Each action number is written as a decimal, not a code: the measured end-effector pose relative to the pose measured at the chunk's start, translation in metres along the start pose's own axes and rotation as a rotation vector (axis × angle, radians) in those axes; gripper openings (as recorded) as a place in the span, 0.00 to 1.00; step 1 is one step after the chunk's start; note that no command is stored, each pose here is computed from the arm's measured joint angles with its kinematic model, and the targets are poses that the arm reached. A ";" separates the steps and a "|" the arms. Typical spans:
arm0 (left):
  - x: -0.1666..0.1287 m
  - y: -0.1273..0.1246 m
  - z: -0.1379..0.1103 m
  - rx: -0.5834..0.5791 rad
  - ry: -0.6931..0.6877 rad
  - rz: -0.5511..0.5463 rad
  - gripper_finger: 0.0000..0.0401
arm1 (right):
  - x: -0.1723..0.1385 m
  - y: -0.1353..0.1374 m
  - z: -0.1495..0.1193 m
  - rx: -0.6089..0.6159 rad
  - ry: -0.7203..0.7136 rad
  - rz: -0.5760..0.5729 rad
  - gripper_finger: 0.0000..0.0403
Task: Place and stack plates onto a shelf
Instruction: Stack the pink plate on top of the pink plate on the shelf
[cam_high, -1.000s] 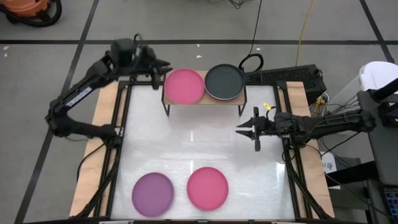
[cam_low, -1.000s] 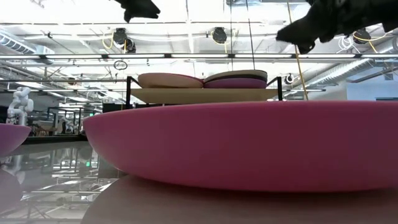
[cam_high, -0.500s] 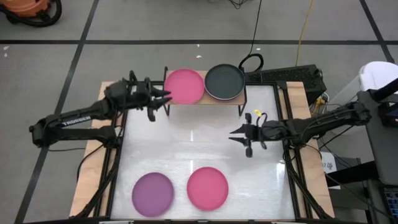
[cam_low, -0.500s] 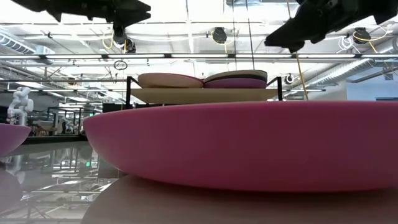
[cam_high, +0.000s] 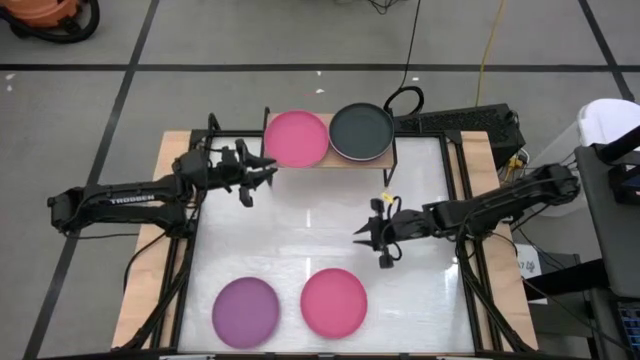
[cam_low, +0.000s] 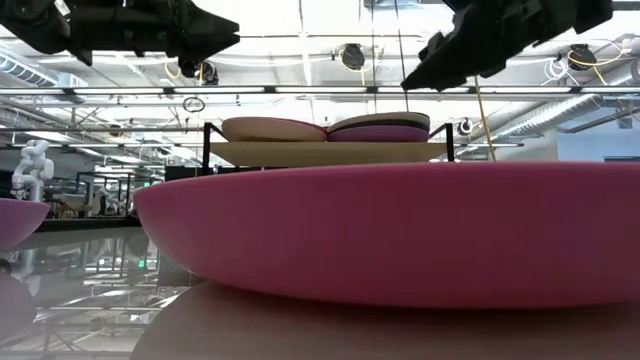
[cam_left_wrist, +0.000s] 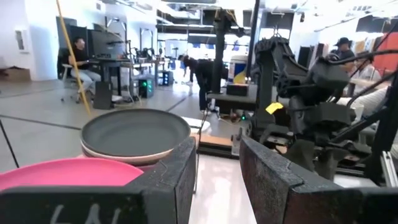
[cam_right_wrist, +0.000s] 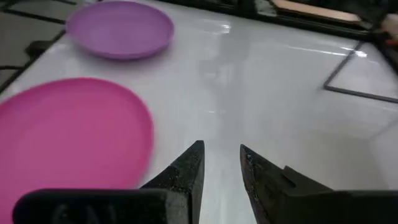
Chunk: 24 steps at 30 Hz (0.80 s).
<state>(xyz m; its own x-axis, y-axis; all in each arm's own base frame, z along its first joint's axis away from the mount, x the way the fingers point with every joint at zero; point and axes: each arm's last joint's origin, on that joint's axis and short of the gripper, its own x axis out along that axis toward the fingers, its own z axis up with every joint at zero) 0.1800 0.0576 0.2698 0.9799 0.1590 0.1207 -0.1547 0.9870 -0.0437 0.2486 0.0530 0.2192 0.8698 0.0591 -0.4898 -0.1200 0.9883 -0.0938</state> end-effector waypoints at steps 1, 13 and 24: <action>0.000 0.000 0.000 0.003 -0.001 0.000 0.32 | 0.002 0.000 0.002 0.002 -0.001 0.013 0.23; 0.000 0.000 0.000 0.009 -0.008 0.000 0.32 | 0.030 0.016 -0.011 0.050 0.095 0.114 0.47; 0.000 0.000 0.000 0.011 -0.008 0.000 0.32 | 0.057 0.012 -0.025 0.103 0.117 0.086 0.52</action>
<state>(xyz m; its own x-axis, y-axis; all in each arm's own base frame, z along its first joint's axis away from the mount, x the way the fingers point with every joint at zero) 0.1799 0.0575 0.2701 0.9789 0.1590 0.1283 -0.1561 0.9872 -0.0324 0.2848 0.0648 0.1689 0.7962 0.1335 -0.5901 -0.1368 0.9898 0.0393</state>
